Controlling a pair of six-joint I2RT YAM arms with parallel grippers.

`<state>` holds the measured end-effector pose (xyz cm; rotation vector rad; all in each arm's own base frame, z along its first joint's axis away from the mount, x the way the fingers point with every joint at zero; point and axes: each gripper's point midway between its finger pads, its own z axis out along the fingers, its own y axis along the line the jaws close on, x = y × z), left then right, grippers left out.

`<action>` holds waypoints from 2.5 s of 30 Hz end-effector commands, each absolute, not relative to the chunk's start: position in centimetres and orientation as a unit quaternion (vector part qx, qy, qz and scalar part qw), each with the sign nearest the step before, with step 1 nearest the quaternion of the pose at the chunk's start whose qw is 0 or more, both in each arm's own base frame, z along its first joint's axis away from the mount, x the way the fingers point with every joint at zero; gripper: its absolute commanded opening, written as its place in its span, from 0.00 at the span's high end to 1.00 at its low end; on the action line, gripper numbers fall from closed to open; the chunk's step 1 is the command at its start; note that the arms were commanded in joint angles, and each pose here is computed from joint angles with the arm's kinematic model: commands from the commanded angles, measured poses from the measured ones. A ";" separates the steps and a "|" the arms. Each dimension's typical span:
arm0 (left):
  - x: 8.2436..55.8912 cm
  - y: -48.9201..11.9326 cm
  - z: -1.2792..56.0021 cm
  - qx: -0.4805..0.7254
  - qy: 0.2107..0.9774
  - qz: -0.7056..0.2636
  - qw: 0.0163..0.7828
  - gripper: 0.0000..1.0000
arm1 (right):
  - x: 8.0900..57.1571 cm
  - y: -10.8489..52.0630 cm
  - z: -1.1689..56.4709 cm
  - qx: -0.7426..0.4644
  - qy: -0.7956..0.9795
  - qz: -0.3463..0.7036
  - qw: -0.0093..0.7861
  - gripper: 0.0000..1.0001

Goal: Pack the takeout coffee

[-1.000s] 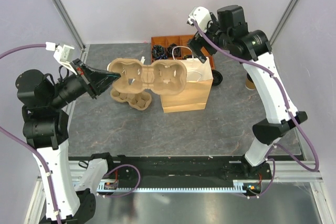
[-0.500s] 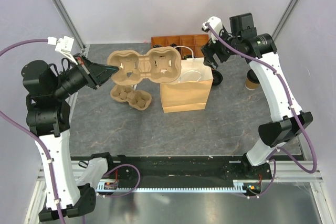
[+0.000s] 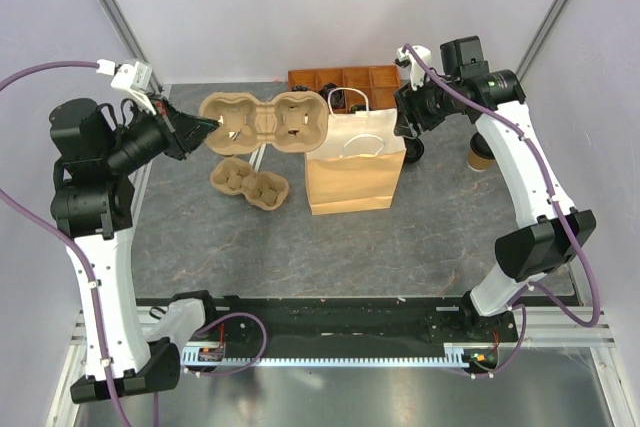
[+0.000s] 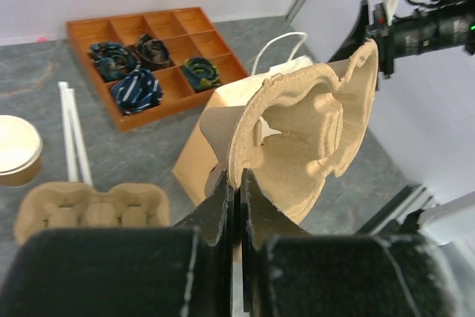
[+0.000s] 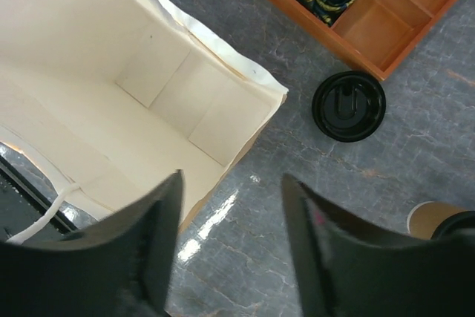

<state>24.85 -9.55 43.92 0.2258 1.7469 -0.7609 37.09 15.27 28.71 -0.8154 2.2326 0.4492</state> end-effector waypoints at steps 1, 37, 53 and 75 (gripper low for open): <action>25.2 -8.3 44.3 0.136 0.748 -0.262 0.595 0.98 | 36.4 15.7 27.6 -0.294 0.876 0.198 0.327 0.46; 20.3 -20.4 53.1 0.557 0.520 -0.173 0.624 0.92 | 30.9 20.9 34.2 -0.628 0.656 0.148 0.391 1.00; 19.0 -25.4 53.7 0.657 0.404 -0.013 0.636 0.94 | 30.4 23.5 32.7 -0.625 0.673 0.171 0.356 1.00; 19.6 -27.9 52.2 0.714 0.310 0.122 0.616 0.98 | 30.6 23.9 32.9 -0.604 0.697 0.168 0.348 1.00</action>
